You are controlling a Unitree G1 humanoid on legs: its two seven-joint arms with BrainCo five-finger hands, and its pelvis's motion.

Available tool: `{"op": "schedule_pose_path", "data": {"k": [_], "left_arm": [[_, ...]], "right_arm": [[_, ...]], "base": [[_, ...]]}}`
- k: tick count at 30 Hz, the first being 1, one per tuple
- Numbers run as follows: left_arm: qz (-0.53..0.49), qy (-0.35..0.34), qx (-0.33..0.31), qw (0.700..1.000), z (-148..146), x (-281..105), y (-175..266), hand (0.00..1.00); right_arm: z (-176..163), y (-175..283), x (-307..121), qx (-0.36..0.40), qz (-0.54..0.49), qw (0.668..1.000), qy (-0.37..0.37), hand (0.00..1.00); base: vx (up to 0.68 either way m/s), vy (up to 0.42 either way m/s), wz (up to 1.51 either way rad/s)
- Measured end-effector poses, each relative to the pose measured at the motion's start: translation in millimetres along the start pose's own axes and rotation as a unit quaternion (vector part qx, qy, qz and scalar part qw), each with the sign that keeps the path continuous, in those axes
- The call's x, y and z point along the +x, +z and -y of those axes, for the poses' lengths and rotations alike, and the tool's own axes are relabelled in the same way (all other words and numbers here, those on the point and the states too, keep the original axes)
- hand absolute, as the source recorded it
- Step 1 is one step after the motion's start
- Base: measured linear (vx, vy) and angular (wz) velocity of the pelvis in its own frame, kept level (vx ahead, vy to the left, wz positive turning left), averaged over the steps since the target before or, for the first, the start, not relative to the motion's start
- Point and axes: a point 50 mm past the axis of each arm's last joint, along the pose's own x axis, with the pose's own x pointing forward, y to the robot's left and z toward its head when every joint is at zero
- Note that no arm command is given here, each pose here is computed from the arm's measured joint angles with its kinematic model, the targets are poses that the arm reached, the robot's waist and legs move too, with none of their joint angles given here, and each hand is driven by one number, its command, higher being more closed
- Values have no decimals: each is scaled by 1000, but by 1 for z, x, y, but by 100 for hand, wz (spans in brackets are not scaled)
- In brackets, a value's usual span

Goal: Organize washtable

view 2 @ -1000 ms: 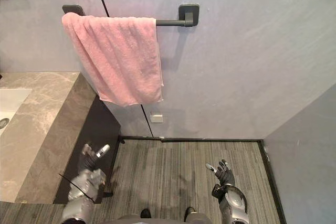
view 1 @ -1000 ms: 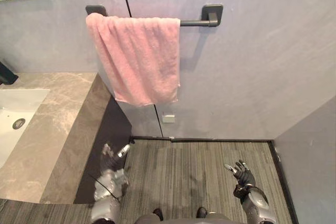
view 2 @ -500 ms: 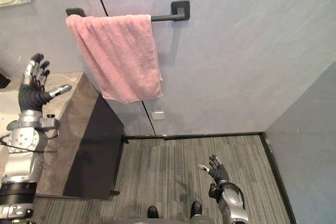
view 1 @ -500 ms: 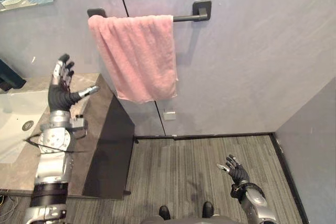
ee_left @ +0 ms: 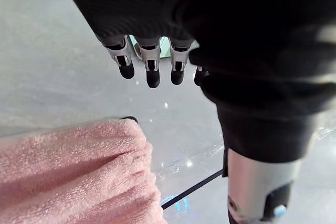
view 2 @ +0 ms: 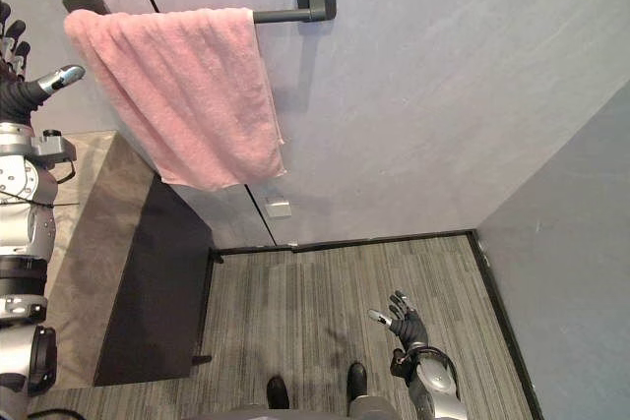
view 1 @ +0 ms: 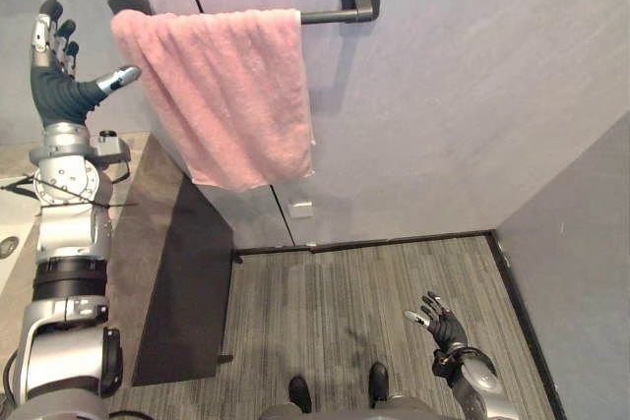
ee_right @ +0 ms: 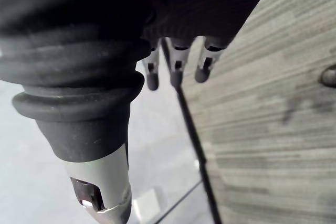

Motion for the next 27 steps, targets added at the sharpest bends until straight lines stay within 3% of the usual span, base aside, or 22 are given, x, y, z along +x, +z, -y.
{"op": "schedule_pose_path", "data": {"k": [14,27], "left_arm": [[21,65,-57,996,-14,47,29,0],[-8,108,-63,992,-26,46,17,0]], "right_arm": [[-9,17,4,-7,35,999,16,0],[-14,32,10,-9,60,998,22,0]], "base": [[-41,6,-12],[-4,18,-7]]}}
